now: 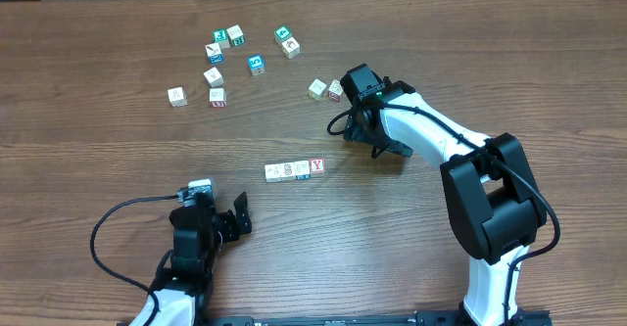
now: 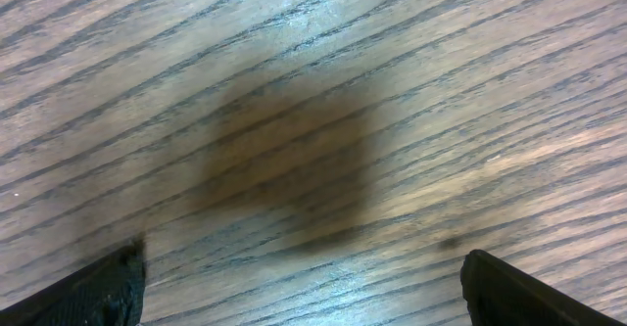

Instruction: Form a horizontal line

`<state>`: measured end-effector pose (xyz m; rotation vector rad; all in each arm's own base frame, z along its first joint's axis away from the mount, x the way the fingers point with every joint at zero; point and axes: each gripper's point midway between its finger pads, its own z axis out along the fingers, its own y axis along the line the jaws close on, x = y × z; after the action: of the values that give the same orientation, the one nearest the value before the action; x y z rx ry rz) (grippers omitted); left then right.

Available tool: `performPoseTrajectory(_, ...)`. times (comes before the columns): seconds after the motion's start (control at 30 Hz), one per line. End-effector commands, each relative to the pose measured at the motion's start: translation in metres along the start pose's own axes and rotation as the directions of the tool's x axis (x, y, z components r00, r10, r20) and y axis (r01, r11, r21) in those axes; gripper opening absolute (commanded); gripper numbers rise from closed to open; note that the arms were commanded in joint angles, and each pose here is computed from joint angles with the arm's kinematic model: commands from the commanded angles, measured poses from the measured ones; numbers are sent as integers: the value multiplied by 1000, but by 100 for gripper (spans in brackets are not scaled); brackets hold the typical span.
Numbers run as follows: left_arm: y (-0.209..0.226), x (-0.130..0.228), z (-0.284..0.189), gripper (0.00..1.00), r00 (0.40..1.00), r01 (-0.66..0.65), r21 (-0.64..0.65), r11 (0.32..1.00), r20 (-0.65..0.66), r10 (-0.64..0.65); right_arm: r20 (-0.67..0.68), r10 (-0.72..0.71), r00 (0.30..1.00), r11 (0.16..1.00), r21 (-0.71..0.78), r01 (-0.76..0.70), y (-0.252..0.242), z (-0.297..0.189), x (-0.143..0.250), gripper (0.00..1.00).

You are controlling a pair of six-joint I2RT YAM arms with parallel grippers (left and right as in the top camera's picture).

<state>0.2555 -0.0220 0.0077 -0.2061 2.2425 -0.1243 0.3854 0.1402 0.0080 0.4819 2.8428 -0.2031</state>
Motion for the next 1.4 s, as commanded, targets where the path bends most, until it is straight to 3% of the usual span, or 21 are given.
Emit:
performPoseTrajectory(0.0,6,-5,-4,99,999,17,-27,999,32,-17,0,-7,1000,999,32,7,-7,6,2,100)
performPoseTrajectory(0.9,14,-26,-38,100,989,0,-44,999,148,6,0,-7,1000,999,32,7,-7,6,2,100)
performPoseTrajectory(1.37,-10,-93,-84,99,869,-152,21,988,478,124,0,-7,1000,999,32,7,-7,6,2,100)
